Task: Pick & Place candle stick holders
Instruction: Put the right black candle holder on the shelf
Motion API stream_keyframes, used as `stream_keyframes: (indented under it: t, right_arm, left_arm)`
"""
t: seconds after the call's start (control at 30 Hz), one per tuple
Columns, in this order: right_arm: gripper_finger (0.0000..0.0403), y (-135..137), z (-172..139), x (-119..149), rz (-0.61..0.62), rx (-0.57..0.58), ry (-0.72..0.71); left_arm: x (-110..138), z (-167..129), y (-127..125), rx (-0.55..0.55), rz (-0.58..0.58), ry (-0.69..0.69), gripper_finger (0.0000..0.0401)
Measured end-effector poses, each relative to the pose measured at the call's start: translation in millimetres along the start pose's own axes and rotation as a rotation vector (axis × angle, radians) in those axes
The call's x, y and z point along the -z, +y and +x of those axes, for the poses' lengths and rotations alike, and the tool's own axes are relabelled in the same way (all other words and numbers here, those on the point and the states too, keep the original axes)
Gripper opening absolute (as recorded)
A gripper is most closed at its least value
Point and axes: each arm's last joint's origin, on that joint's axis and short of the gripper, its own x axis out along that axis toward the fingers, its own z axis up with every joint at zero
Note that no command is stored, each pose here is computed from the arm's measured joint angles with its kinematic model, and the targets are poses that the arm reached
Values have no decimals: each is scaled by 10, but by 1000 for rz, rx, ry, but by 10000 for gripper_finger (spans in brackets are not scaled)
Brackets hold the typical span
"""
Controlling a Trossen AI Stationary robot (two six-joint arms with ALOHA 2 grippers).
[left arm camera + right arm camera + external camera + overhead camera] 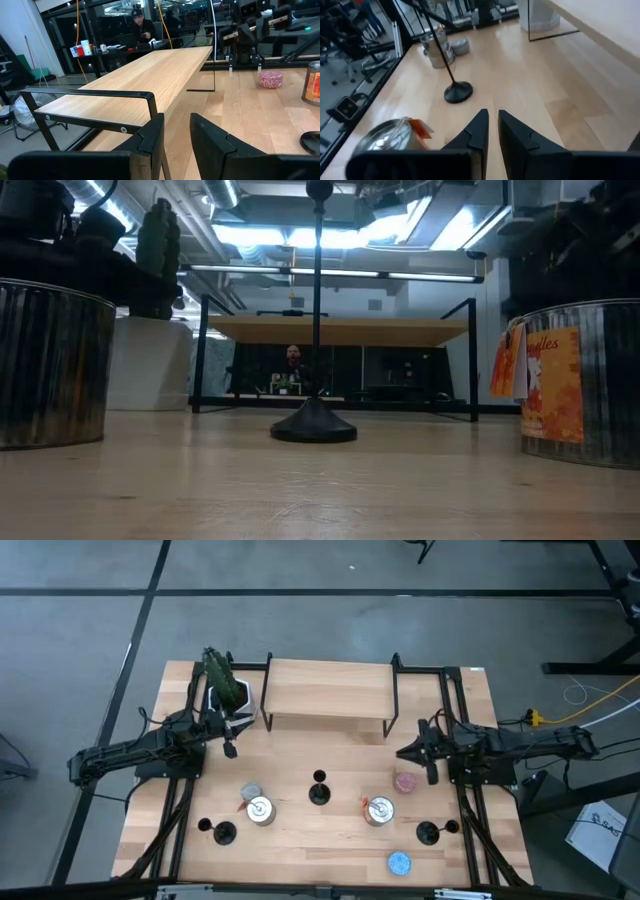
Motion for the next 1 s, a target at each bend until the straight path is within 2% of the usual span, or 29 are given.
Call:
stream_keyframes:
  t: [0.2, 0.43, 0.53, 0.63, 0.83, 0.93, 1.0]
  right_arm:
    - [45, 145, -79, -282, 40, -43, 50]
    - [45, 371, -174, -543, 138, -182, 46]
    - [45, 458, -191, -587, 128, -271, 93]
    - [45, 537, -227, -606, 118, -352, 181]
    - [45, 724, -354, -741, 360, -463, 467]
    - [45, 817, -429, -827, 356, -500, 628]
    - [45, 855, -492, -872, 341, -476, 733]
  left_arm:
    - [-1, 0, 0, 0, 0, 0, 88]
    - [-1, 0, 0, 0, 0, 0, 88]
    - [-1, 0, 0, 0, 0, 0, 88]
    - [-1, 0, 0, 0, 0, 0, 88]
    - [0, 0, 0, 0, 0, 0, 88]
    - [0, 0, 0, 0, 0, 0, 88]
    - [0, 0, 0, 0, 0, 0, 88]
